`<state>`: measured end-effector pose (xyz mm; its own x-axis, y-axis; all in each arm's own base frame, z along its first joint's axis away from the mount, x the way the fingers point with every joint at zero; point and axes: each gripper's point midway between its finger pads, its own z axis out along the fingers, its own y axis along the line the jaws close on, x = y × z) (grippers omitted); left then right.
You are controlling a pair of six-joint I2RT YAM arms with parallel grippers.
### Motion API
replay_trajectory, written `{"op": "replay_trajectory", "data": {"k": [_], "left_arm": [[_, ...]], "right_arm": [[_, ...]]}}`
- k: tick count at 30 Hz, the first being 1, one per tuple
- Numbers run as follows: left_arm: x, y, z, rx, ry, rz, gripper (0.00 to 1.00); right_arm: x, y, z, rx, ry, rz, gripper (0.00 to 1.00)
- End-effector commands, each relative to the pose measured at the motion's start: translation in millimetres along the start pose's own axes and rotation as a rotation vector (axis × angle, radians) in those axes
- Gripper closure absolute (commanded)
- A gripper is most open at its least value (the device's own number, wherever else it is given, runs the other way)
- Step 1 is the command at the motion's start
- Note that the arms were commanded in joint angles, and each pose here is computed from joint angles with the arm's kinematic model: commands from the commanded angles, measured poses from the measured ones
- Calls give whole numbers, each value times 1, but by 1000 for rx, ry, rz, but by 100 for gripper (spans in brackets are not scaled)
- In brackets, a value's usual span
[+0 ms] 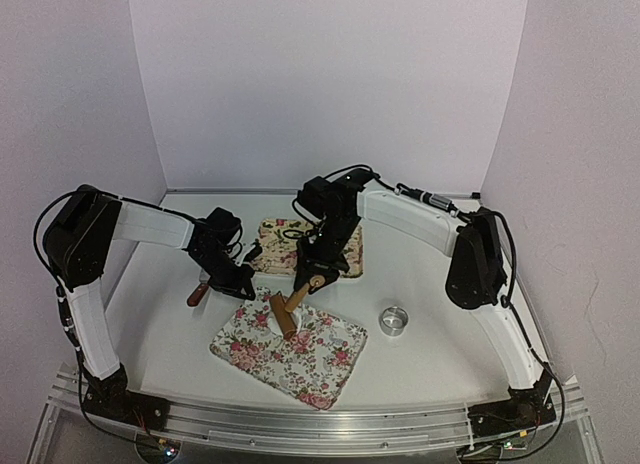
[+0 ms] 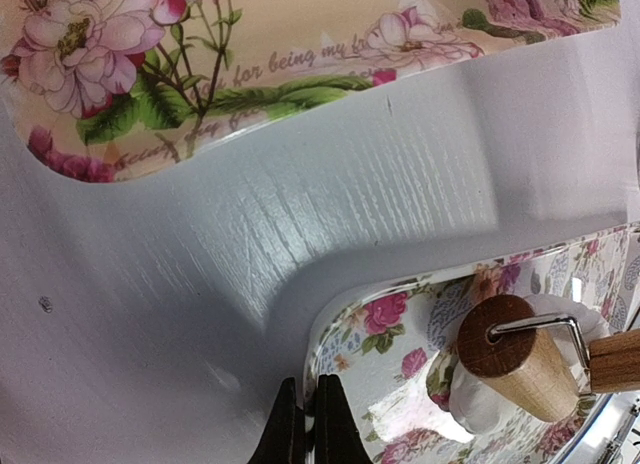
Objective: Roll out the dumpling wrappers from the dough
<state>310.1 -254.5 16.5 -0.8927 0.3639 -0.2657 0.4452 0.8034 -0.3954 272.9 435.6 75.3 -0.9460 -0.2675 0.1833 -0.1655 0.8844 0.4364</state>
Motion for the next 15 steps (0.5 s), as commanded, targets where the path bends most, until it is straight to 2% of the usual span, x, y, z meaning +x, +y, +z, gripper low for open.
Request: {"op": "replay_trajectory", "data": {"k": [1, 11, 15], "left_arm": [[-9, -11, 11, 45, -18, 25, 100], [-10, -12, 11, 51, -19, 20, 100], [-9, -9, 10, 34, -16, 22, 100]], "right_arm": [[80, -125, 137, 561, 342, 68, 100], [78, -117, 138, 544, 331, 35, 100], [71, -105, 126, 529, 283, 19, 100]]}}
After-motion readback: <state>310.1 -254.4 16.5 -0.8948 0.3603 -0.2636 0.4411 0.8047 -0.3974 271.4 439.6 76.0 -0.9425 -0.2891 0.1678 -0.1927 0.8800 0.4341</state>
